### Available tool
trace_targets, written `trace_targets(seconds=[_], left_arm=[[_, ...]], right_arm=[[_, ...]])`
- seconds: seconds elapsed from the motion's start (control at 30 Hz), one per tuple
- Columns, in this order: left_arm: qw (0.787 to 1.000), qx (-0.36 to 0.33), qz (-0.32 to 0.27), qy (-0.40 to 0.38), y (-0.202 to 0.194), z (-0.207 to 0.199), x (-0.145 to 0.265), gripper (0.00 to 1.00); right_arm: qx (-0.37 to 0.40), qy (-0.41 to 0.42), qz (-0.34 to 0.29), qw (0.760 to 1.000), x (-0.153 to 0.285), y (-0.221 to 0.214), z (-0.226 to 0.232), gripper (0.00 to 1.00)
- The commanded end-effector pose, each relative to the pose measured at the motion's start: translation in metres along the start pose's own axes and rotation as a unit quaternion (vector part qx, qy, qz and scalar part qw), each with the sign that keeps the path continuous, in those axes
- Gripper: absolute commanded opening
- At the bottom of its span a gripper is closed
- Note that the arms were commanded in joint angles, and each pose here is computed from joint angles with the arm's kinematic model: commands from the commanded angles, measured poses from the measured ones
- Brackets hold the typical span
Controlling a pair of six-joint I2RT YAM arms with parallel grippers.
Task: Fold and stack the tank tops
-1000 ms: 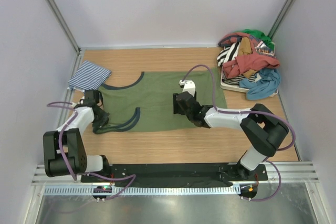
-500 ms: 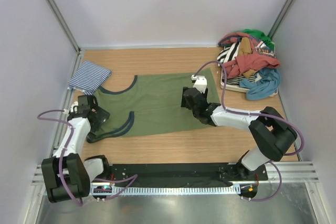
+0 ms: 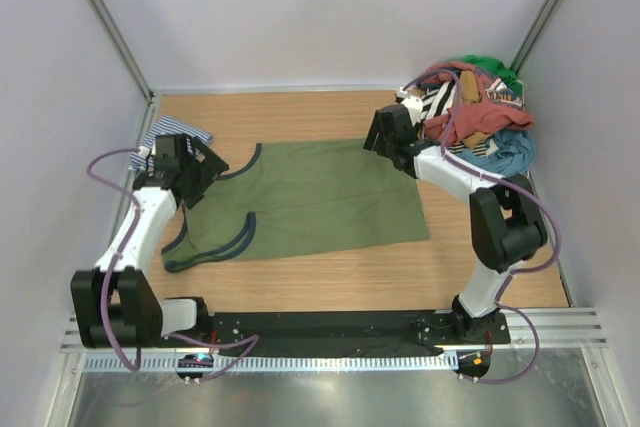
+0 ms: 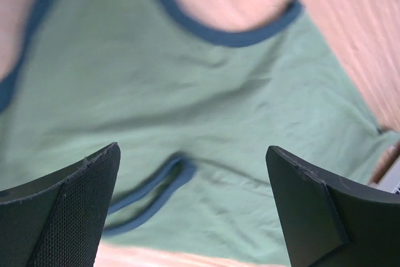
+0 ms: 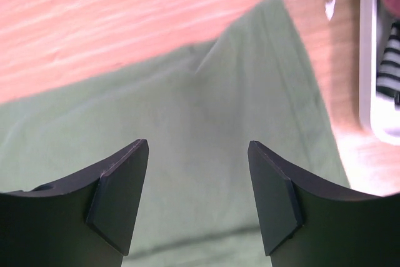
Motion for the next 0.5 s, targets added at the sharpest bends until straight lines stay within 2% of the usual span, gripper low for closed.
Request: trace_targets(seconds=[0.0, 0.13, 0.2, 0.23, 0.3, 0.37, 0.4, 0.47], left_arm=[[0.996, -0.041, 0.002, -0.076, 0.009, -0.055, -0.017, 1.0], [0.993, -0.075, 0.024, -0.091, 0.008, -0.096, -0.055, 0.99], [0.99, -0.092, 0.027, -0.1, 0.006, -0.113, -0.067, 0.99], [0.99, -0.096, 0.027, -0.1, 0.012, -0.124, -0.079, 0.98], [0.989, -0.101, 0.02, -0.11, 0.023, -0.143, -0.09, 0.97], [0.989, -0.108, 0.04, -0.091, 0.018, -0.143, -0.115, 0.96], [0.989, -0.109, 0.031, -0.098, 0.027, -0.154, -0.116, 0.96], [0.988, -0.115, 0.04, -0.092, 0.028, -0.159, -0.134, 0.95]], right_arm=[[-0.007, -0.015, 0.029, 0.999, -0.023, 0.01, -0.009, 0.71], [-0.001, -0.055, 0.01, 0.998, -0.053, 0.041, -0.017, 0.73], [0.017, -0.079, 0.022, 0.996, -0.072, 0.036, -0.025, 0.74], [0.013, -0.076, 0.01, 0.997, -0.077, 0.052, -0.02, 0.72], [0.018, -0.084, 0.019, 0.996, -0.09, 0.053, -0.021, 0.7], [0.017, -0.089, 0.028, 0.995, -0.109, 0.056, -0.022, 0.68], [0.013, -0.079, 0.022, 0.997, -0.113, 0.067, -0.015, 0.67], [0.016, -0.09, 0.041, 0.995, -0.13, 0.056, -0.022, 0.66]])
Point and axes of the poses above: each gripper's point midway between its finger pads, its own x axis back along the fingers, its own z axis along the line the jaws close on, y = z × x, the point moved 4 cm from there along x, back along the fingers, and after that the axes turned 4 degrees about -x, right-handed, at the moved point
